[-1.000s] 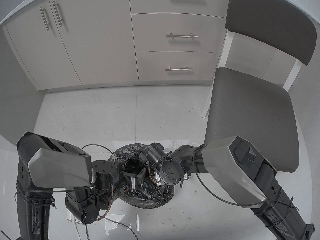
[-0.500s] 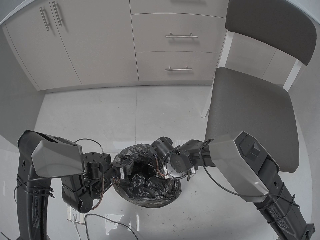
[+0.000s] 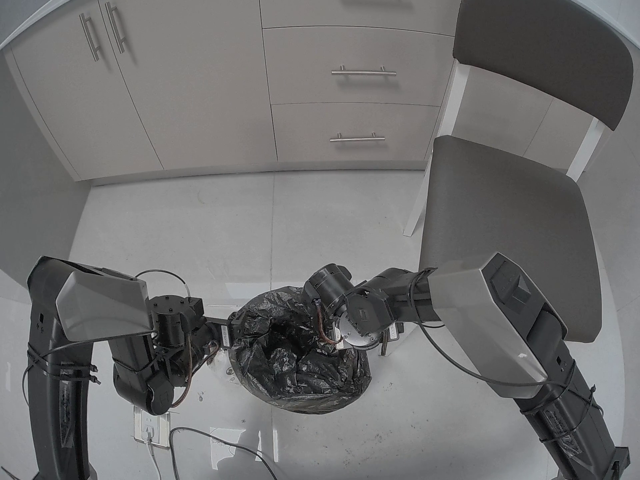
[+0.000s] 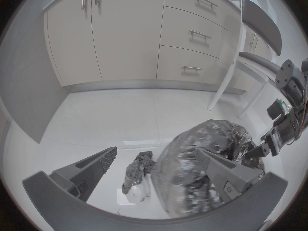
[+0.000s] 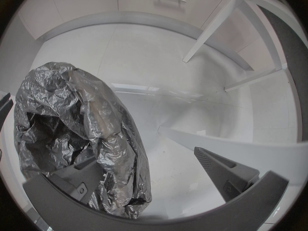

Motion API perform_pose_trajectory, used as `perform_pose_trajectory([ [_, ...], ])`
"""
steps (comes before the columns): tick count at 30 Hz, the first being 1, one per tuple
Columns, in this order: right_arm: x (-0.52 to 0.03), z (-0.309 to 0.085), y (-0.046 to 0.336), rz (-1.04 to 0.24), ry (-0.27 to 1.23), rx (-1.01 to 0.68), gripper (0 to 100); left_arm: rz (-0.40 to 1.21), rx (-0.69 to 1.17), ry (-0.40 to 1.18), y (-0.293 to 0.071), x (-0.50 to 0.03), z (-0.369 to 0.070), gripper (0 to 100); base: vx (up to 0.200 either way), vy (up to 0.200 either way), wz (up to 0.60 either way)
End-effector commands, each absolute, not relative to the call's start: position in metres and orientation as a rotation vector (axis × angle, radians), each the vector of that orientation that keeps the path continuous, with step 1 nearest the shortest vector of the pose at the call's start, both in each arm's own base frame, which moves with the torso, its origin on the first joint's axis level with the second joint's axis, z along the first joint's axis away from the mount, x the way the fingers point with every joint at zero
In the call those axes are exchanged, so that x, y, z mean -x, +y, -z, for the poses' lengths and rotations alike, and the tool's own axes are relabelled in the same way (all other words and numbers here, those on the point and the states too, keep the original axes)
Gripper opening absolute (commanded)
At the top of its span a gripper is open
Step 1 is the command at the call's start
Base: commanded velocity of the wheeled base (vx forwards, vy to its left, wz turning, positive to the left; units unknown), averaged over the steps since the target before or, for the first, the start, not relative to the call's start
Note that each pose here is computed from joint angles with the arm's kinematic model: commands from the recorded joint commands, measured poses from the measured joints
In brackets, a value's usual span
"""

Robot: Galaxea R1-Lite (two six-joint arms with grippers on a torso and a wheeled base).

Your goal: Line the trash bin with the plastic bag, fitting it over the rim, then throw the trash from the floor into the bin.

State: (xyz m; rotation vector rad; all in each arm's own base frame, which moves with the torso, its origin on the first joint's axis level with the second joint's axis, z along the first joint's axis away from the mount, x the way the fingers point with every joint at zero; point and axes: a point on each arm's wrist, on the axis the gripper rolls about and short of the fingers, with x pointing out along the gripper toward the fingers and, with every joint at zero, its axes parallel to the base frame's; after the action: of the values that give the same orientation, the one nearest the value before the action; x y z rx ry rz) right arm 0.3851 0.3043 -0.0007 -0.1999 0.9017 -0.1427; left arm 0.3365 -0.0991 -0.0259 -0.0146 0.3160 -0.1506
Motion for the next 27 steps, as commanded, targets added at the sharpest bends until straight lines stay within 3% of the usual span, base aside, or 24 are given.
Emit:
perform_pose_trajectory([
  [1, -0.387, -0.002, 0.301, 0.172, 0.886, 0.211, 100, 0.092, -0.009, 0.301, -0.077, -0.347, 0.028, 100, 0.0, 0.0, 0.0],
  [8, -0.386, -0.003, 0.302, 0.17, 0.881, 0.217, 100, 0.06, -0.048, 0.302, -0.063, -0.356, 0.035, 100, 0.0, 0.0, 0.0],
  [20, -0.355, -0.065, 0.332, 0.012, 0.818, 0.133, 100, 0.102, -0.051, 0.3, -0.071, -0.369, 0.052, 100, 0.0, 0.0, 0.0],
  [25, -0.35, -0.071, 0.336, -0.008, 0.81, 0.128, 100, 0.115, -0.052, 0.309, -0.073, -0.368, 0.055, 100, 0.0, 0.0, 0.0],
  [27, -0.335, -0.098, 0.345, -0.055, 0.769, 0.102, 100, 0.135, -0.073, 0.317, -0.08, -0.373, 0.069, 100, 0.0, 0.0, 0.0],
])
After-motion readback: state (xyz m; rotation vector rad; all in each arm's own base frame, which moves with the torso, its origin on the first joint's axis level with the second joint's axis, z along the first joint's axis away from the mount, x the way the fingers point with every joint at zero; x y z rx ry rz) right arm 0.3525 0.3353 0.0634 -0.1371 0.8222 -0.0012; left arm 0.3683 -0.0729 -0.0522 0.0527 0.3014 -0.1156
